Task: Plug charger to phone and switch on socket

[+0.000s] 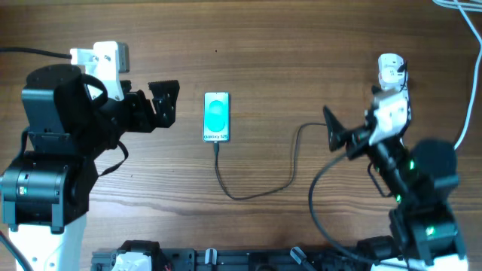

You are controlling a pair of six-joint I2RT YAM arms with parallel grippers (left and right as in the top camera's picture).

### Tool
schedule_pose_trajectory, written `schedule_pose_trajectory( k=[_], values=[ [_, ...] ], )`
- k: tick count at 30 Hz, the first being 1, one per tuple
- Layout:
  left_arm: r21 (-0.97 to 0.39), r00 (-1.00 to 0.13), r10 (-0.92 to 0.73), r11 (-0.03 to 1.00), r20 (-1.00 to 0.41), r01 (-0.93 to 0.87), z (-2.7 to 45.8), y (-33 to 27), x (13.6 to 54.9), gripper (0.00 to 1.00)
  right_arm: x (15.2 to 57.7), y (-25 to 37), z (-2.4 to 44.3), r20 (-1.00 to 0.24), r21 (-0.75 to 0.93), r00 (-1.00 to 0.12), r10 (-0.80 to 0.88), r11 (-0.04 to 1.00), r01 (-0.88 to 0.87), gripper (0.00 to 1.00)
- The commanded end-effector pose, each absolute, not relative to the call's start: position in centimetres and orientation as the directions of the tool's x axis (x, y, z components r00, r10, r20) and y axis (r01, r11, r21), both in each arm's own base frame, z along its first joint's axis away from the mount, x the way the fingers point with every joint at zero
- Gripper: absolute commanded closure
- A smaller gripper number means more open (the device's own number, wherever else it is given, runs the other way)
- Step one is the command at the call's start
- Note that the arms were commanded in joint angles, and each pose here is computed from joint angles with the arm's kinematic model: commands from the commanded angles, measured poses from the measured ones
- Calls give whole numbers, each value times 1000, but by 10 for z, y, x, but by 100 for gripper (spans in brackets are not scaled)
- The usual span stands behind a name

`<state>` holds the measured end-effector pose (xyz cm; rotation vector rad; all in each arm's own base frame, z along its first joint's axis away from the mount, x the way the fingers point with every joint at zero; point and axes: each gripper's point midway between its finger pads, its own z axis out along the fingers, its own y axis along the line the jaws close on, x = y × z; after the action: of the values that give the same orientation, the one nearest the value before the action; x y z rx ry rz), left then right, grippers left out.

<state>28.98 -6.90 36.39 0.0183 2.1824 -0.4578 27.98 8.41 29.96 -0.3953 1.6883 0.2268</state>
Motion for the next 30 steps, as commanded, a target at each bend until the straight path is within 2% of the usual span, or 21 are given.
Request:
schedule_pose_trajectory(
  k=[1, 4, 11, 25, 30],
  values=[
    [-316, -604, -159, 935, -781, 163, 367, -66, 289, 0, 260, 86, 275, -989, -113, -44, -143, 904, -412, 0],
    [-316, -604, -159, 935, -781, 163, 367, -66, 289, 0, 247, 81, 256, -991, -128, 13, -133, 908, -398, 0],
    [-316, -604, -159, 935, -781, 163, 367, -66, 289, 0, 232, 77, 229, -990, -140, 59, -127, 913, -384, 0],
    [-316, -604, -158, 935, -781, 163, 367, -66, 289, 0, 234, 77, 176, -992, -128, 52, -117, 914, -385, 0],
    [-316, -604, -159, 935, -781, 163, 367, -66, 289, 0, 234, 74, 180, -990, -136, 71, -119, 920, -367, 1]
  ],
)
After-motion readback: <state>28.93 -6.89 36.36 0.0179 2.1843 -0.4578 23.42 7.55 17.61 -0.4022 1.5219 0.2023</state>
